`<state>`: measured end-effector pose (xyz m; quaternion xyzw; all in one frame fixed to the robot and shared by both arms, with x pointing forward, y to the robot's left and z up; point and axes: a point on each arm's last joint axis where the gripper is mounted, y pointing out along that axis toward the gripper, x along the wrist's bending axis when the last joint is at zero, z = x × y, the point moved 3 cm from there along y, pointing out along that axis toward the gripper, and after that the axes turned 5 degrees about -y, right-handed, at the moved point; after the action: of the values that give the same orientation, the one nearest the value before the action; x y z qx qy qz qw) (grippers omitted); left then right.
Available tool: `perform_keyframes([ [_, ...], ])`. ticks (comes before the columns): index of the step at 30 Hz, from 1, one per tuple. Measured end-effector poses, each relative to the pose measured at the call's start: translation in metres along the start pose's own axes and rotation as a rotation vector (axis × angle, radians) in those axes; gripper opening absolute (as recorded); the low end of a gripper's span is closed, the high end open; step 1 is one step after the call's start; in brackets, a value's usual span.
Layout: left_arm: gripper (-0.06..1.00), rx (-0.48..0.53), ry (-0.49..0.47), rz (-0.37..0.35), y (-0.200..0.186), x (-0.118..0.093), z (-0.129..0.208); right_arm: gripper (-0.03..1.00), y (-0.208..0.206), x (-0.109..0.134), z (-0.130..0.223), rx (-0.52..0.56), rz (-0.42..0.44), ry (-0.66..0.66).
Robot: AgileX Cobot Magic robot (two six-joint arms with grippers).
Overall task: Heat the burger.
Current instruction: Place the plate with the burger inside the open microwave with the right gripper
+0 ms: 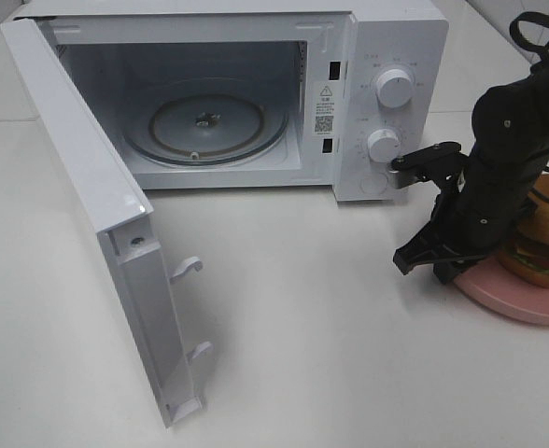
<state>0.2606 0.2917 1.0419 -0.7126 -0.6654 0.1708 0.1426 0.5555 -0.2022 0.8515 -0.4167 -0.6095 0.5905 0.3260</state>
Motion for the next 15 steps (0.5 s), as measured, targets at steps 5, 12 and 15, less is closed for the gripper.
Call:
perform_keyframes([
  [5, 0.00, 0.000, 0.000, 0.000, 0.000, 0.000, 0.000, 0.04, -0.003, 0.000, -0.001, -0.008, 0.003, -0.004],
  [12, 0.00, 0.000, 0.000, 0.000, 0.000, 0.000, 0.000, 0.03, -0.007, -0.003, 0.001, -0.004, 0.022, -0.026],
  [15, 0.00, 0.000, 0.000, 0.000, 0.000, 0.000, 0.000, 0.02, -0.013, -0.003, 0.001, -0.017, 0.027, -0.028],
])
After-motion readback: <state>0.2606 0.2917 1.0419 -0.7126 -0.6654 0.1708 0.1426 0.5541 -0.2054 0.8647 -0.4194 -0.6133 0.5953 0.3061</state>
